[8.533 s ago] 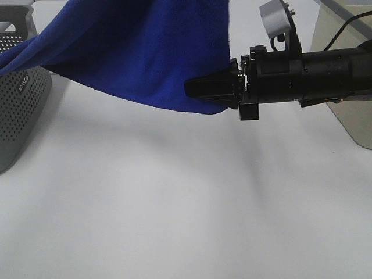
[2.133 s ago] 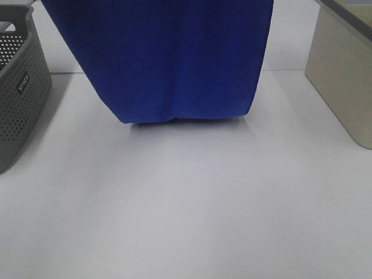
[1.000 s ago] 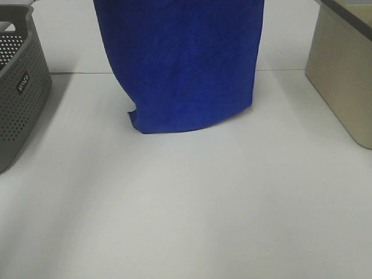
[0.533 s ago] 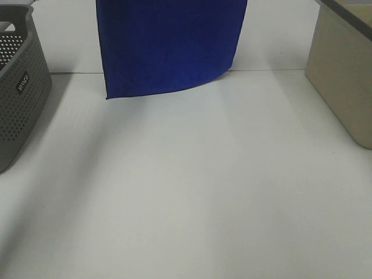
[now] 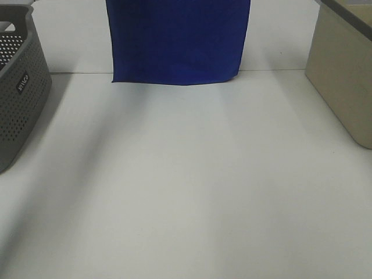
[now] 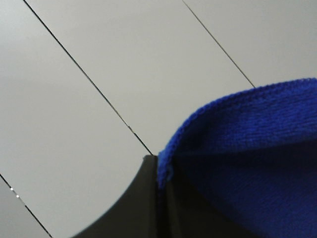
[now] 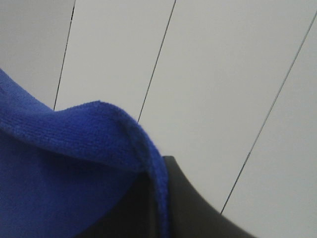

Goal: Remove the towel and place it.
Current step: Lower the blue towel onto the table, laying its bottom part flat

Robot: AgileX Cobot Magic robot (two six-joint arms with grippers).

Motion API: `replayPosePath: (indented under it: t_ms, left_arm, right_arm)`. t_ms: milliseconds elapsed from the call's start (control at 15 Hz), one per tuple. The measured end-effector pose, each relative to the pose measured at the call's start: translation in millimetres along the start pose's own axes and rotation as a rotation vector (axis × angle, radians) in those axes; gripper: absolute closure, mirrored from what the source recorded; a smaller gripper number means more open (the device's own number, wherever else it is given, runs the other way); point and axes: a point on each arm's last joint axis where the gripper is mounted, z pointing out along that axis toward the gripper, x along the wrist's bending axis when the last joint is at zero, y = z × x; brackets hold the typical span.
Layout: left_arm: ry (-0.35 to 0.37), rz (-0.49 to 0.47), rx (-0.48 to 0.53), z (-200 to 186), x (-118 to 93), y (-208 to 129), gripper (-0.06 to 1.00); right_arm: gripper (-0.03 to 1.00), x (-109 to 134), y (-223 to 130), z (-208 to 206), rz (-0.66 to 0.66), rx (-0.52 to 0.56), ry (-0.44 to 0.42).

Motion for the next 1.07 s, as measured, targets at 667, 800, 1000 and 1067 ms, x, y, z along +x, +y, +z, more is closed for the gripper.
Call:
replayPosePath:
  t_ms: [667,800,1000,1067]
  left_arm:
    - [-0.026,0.051,0.011,0.9,-13.8,3.7,0.94]
    - [-0.020,0.088,-0.045,1.1,-12.8,6.9,0.94]
    - [-0.006,0.187,-0.174,-0.1,-12.5,18.3,0.94]
    - [0.002,0.223,-0.189,-0.5,-11.4,20.6,0.94]
  right_arm:
    - [0.95,2.4,-1.4,0.0,-0.003,0.016,0.027]
    - [0.95,2.0,-1.4,-0.1,0.002,0.015,0.027]
    - [0.95,0.8,0.4,-0.4,0.022,-0.001,0.014]
    - [0.95,-0.9,2.9,-1.2,0.022,-0.013,-0.003]
